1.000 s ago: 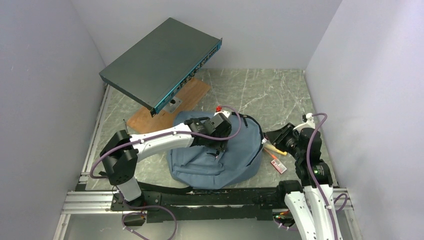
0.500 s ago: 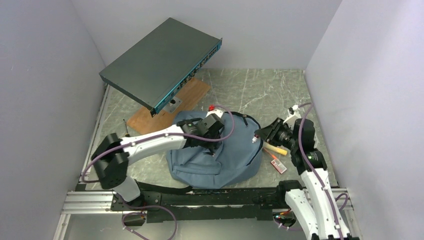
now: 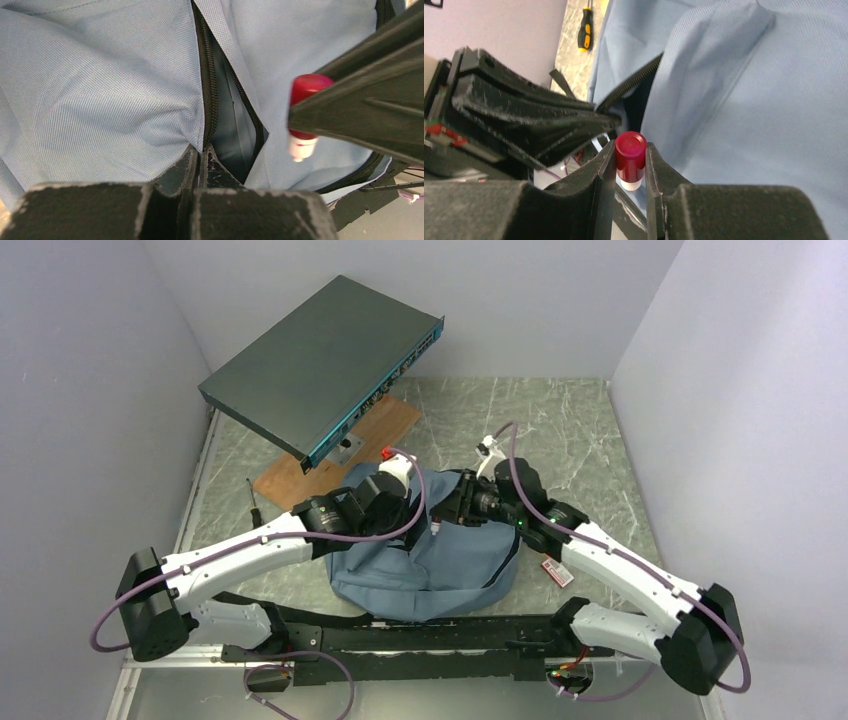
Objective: Pack the student bag
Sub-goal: Place the personal item in the student bag.
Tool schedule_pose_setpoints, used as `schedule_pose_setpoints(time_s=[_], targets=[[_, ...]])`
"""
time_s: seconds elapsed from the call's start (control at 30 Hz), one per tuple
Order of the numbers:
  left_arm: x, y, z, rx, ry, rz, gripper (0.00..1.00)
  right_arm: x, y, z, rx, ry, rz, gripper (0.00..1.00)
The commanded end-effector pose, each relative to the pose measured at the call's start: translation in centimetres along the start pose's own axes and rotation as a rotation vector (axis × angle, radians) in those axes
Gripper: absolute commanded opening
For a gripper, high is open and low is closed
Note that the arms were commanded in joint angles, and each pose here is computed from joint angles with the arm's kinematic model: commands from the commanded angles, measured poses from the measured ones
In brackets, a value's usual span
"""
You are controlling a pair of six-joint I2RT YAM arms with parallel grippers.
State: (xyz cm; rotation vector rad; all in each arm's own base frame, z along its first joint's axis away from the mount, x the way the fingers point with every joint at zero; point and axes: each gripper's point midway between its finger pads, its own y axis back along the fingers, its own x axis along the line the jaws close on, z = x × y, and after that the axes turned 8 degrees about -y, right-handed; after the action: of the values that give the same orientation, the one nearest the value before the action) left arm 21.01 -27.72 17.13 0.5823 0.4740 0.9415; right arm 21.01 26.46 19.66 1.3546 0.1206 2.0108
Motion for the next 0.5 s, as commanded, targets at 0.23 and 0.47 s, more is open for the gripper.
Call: schedule_pose_setpoints(time_s=[0.23,0.47], targets=[[-0.9,1.5,3.7,-0.129,0.011,-0.062,0.00,4.6,-4.6,2.0,-0.192,-0.002,0.044,0.00],[-0.1,2.5,3.9,-0.158,0.019,-0.042,0.00,0.2,-6.1,0.5,-0.198,0.009,-0.114,0.22]])
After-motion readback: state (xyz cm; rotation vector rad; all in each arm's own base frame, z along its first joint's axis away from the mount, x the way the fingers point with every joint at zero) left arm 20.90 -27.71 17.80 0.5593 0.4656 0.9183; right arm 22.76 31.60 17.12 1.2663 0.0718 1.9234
